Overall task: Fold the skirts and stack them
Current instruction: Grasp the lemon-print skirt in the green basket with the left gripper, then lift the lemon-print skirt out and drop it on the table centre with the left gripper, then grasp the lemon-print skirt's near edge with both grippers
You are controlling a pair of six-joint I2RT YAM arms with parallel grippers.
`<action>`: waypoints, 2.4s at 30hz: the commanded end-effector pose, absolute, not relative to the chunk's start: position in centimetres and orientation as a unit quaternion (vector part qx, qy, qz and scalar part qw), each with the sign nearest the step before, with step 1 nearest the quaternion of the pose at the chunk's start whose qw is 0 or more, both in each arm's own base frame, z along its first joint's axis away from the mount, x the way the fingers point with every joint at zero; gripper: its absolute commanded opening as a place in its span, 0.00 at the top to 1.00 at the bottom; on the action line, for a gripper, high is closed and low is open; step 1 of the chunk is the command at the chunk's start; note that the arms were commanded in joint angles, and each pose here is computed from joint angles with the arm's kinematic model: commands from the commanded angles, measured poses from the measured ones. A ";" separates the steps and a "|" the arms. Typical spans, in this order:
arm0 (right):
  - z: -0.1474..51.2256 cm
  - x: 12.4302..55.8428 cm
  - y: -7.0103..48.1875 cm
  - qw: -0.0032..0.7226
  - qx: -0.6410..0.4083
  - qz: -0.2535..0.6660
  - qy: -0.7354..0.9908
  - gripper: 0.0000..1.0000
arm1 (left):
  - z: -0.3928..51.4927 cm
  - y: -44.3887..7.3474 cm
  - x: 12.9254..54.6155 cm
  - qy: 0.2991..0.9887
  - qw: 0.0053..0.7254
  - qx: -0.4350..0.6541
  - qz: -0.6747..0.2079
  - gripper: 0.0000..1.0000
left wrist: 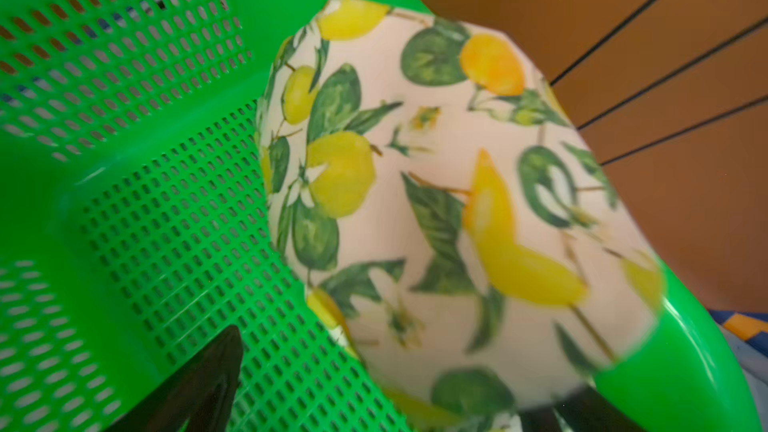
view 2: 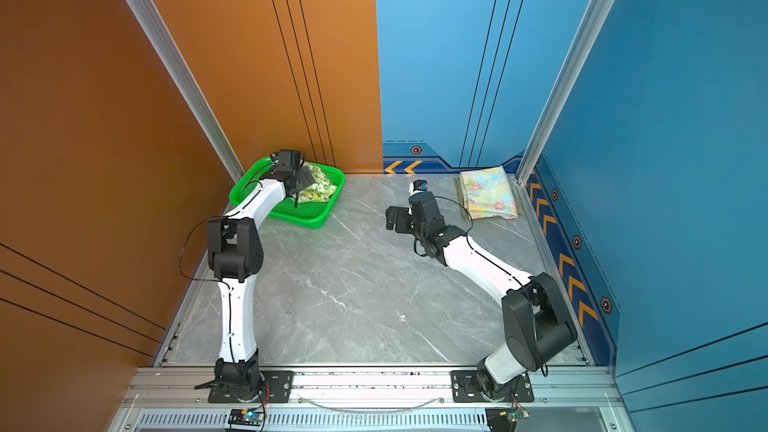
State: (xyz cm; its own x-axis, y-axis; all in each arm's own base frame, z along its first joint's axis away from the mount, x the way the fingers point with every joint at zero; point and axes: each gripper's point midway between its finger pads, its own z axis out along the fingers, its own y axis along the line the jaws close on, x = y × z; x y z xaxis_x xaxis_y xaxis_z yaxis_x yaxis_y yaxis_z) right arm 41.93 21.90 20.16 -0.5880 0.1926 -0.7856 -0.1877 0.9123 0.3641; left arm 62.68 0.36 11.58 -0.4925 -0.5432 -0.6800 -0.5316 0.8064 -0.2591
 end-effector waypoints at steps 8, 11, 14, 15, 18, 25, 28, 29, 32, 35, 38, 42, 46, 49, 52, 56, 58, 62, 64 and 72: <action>24.2 42.7 20.7 0.499 0.020 0.206 0.842 0.07 | 14.9 -1.0 66.5 0.819 0.443 -0.336 -0.145 1.00; 24.9 42.7 20.5 0.501 0.030 0.220 0.836 0.08 | 19.2 -1.5 64.8 0.811 0.466 -0.317 -0.159 1.00; 25.8 42.4 20.1 0.505 0.043 0.236 0.829 0.08 | 24.3 -2.3 62.5 0.802 0.492 -0.290 -0.175 1.00; 26.2 42.2 19.9 0.508 0.046 0.242 0.826 0.09 | 25.9 -2.8 61.7 0.799 0.500 -0.280 -0.182 1.00; 27.4 41.3 18.8 0.521 0.058 0.244 0.816 0.09 | 30.9 -4.8 59.0 0.791 0.525 -0.238 -0.205 1.00; 30.2 37.5 14.2 0.553 0.090 0.206 0.802 0.09 | 42.3 -14.0 50.6 0.758 0.570 -0.105 -0.299 1.00; 31.0 35.4 11.6 0.563 0.111 0.183 0.798 0.09 | 44.0 -19.3 46.2 0.754 0.556 -0.052 -0.346 1.00; 31.2 34.7 10.9 0.564 0.118 0.178 0.798 0.09 | 43.8 -21.1 44.7 0.755 0.544 -0.040 -0.363 1.00; 31.6 32.5 8.8 0.561 0.135 0.164 0.800 0.09 | 41.6 -26.1 41.0 0.764 0.499 -0.003 -0.409 1.00; 31.2 30.4 7.7 0.542 0.130 0.152 0.816 0.05 | 33.5 -28.7 38.9 0.822 0.404 0.000 -0.401 0.41; 29.6 28.4 7.9 0.498 0.102 0.147 0.848 0.02 | 24.5 -27.1 37.2 0.885 0.318 -0.040 -0.337 0.18; 25.5 26.4 9.2 0.418 0.069 0.153 0.893 0.02 | 19.8 -24.9 34.3 0.913 0.283 -0.057 -0.289 0.02; 21.3 24.8 10.0 0.363 0.047 0.146 0.919 0.03 | 19.2 -23.2 30.8 0.922 0.288 -0.053 -0.254 0.02; 18.8 24.2 10.9 0.327 0.033 0.141 0.934 0.05 | 19.1 -22.0 28.4 0.924 0.293 -0.050 -0.240 0.02; 16.2 23.6 10.8 0.298 0.036 0.119 0.946 0.06 | 18.2 -20.6 26.7 0.930 0.292 -0.046 -0.218 0.02; 12.4 22.7 11.3 0.253 0.052 0.113 0.959 0.09 | 17.0 -19.9 25.7 0.934 0.289 -0.041 -0.204 0.02; 11.1 22.3 12.1 0.241 0.061 0.128 0.960 0.11 | 16.3 -19.7 25.4 0.937 0.288 -0.035 -0.193 0.02; 9.2 21.7 12.6 0.221 0.090 0.143 0.960 0.17 | 15.0 -20.1 25.0 0.945 0.275 -0.018 -0.178 0.02; 8.5 21.4 13.3 0.215 0.105 0.161 0.957 0.20 | 14.3 -20.2 25.1 0.948 0.270 -0.009 -0.168 0.02; 6.2 22.5 14.7 0.210 0.160 0.183 0.947 0.33 | 12.5 -19.2 26.2 0.955 0.260 -0.012 -0.139 0.02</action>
State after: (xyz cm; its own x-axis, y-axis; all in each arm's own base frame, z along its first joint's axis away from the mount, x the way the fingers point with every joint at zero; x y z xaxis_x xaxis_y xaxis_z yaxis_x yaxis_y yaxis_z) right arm 21.25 13.77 6.01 -0.8911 0.3079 -0.3334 0.1830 0.9160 0.3570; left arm 25.80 -20.26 13.54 -0.8617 -0.1174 -0.4937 0.0555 0.9453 -0.3215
